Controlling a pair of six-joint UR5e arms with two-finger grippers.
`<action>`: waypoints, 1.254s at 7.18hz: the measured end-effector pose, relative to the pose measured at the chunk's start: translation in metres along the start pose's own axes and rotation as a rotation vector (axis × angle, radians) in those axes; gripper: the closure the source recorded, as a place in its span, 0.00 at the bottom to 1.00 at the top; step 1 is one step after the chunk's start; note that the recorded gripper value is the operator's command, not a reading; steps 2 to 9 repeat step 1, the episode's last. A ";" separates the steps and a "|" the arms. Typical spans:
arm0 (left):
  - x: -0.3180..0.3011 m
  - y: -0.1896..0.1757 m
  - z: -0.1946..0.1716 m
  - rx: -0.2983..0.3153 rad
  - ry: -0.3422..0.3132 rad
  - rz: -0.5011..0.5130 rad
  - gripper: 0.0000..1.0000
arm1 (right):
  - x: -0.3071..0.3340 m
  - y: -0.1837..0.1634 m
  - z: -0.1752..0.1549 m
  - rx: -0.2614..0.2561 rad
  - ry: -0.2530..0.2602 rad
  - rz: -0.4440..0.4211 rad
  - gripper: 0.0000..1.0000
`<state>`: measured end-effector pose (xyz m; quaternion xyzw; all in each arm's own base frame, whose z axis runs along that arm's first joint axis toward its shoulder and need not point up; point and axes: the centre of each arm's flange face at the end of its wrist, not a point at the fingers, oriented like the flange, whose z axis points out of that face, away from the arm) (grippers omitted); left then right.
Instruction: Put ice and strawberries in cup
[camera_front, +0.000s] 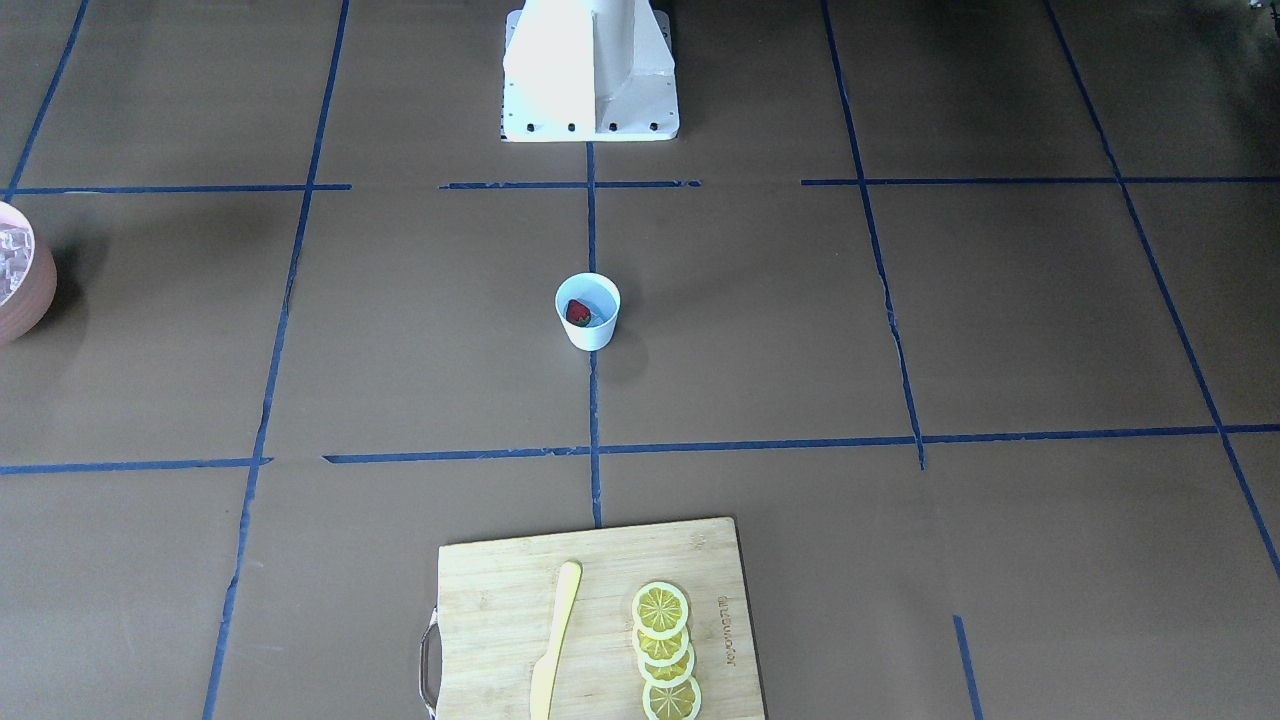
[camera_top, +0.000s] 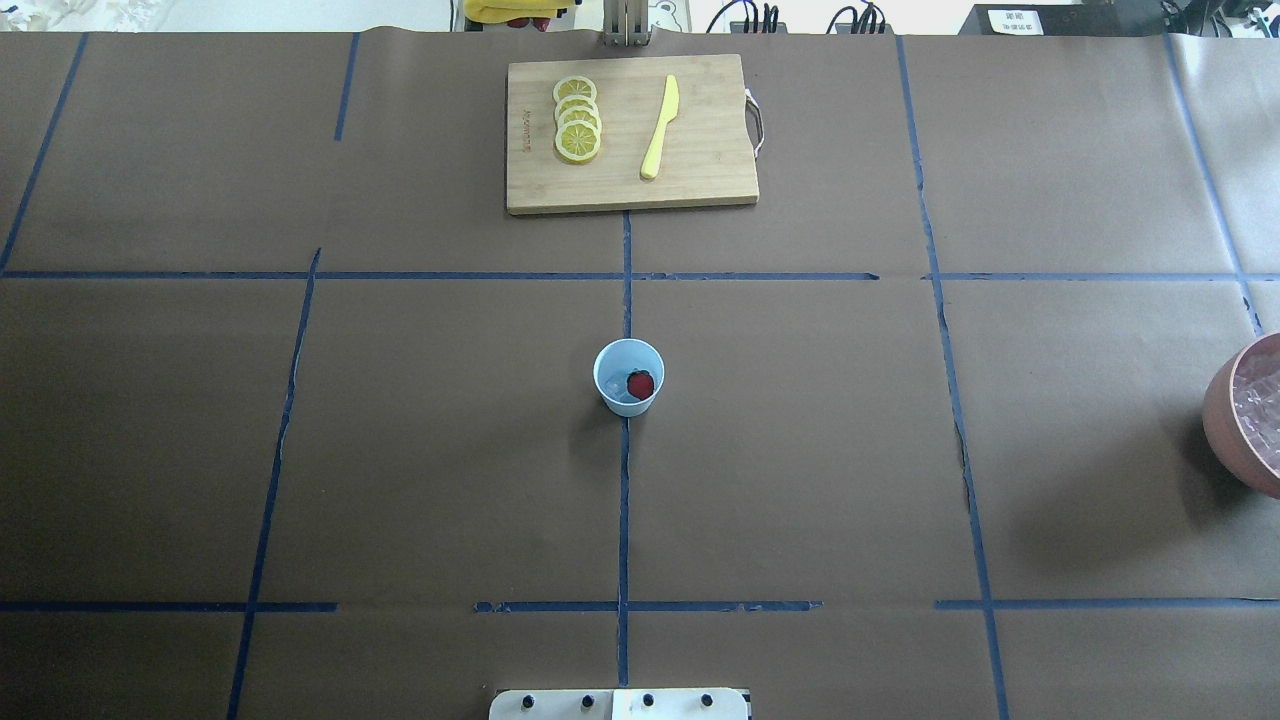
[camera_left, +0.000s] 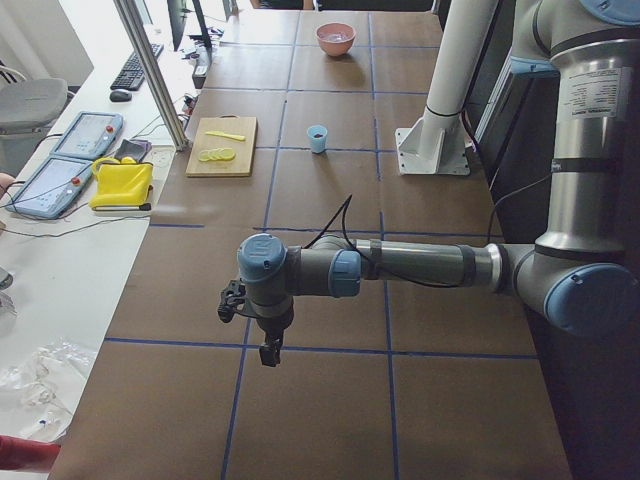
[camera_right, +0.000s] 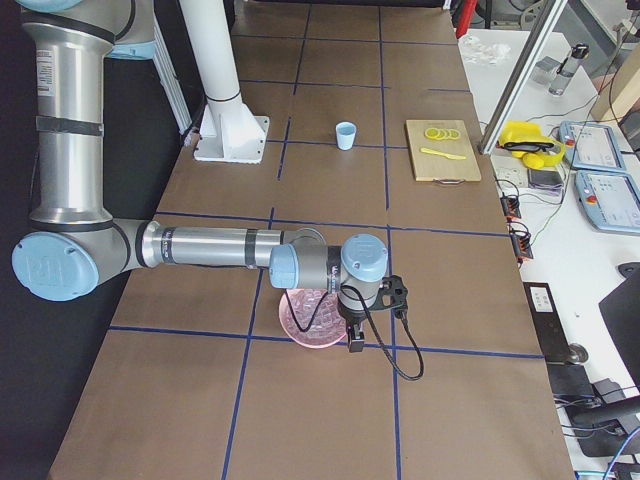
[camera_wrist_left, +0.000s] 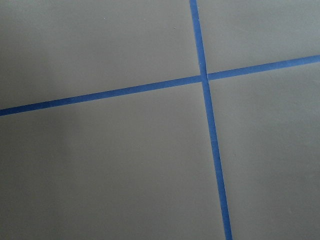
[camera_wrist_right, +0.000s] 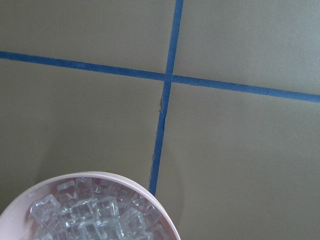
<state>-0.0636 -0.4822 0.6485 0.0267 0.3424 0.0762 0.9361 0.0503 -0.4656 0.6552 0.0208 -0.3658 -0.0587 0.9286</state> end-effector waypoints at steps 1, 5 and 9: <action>0.000 0.000 0.000 0.000 0.000 0.000 0.00 | 0.000 0.000 0.000 -0.001 0.000 0.003 0.00; 0.000 0.000 0.000 0.000 0.000 0.000 0.00 | 0.000 0.000 0.000 -0.001 0.000 0.003 0.00; 0.000 0.000 0.000 0.000 0.000 0.000 0.00 | 0.000 0.000 0.000 -0.001 0.000 0.003 0.00</action>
